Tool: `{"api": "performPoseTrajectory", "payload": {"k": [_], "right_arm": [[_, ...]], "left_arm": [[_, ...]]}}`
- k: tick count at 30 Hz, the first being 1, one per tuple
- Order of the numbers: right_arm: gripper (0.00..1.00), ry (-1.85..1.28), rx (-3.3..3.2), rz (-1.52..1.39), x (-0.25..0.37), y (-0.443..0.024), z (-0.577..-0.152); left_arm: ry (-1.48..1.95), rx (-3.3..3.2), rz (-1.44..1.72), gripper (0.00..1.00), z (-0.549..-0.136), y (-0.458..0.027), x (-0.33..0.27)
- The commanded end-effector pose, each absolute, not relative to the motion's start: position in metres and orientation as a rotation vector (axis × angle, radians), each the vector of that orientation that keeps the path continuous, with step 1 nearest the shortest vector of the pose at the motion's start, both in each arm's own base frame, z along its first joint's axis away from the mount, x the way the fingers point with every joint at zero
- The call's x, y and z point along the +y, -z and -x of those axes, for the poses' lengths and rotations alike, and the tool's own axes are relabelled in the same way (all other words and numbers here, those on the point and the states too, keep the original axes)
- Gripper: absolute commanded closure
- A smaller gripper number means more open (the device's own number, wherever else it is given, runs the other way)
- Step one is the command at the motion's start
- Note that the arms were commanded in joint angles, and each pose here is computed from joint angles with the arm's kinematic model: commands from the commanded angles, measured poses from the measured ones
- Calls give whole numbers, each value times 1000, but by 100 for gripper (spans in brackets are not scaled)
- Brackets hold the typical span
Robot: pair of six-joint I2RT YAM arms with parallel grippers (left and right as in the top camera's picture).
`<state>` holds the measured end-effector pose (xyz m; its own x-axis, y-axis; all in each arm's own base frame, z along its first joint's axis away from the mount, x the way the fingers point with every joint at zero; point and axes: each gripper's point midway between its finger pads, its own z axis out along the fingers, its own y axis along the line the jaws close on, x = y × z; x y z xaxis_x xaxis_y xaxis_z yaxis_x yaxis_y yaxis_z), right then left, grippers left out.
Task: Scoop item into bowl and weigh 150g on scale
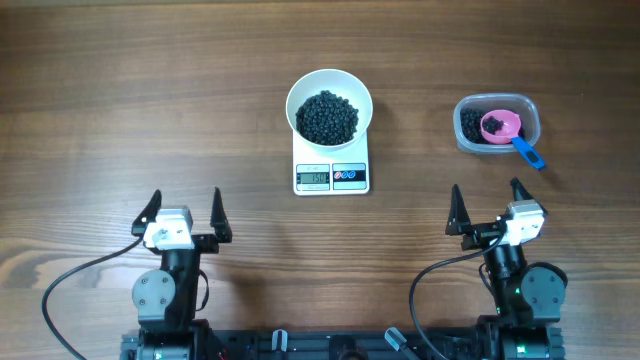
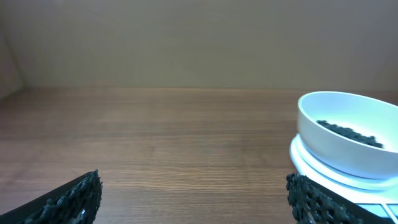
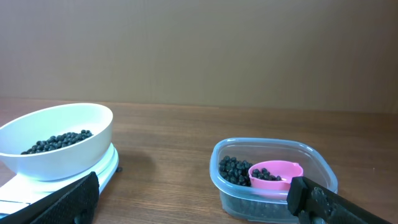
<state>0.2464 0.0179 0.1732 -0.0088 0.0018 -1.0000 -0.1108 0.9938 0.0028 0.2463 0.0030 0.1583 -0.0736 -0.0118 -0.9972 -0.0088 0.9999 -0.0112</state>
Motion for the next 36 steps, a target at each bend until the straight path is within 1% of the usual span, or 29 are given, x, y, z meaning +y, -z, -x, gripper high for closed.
{"api": "performPoseTrajectory", "payload": {"k": [1,3,9,12,18,36], "right_arm": [[0,-82,1562,78,17,-177,-246],[0,-82,1562,78,17,-177,-246],[0,-82,1562,78,17,-177,-246],[0,-82,1562,78,17,-177,-246],[0,-82,1562,78,17,-177,-246],[0,-82,1562,78,17,-177,-246]], "left_arm": [[116,1643,33,0,-246,-157,-7],[167,1642,99,0,-246,-157,-6],[140,1645,104,0,-246,-156,-3],[74,1646,39,0,-246,-156,-2],[37,1648,38,0,-246,-156,2],[36,1646,41,0,-246,-156,2]]}}
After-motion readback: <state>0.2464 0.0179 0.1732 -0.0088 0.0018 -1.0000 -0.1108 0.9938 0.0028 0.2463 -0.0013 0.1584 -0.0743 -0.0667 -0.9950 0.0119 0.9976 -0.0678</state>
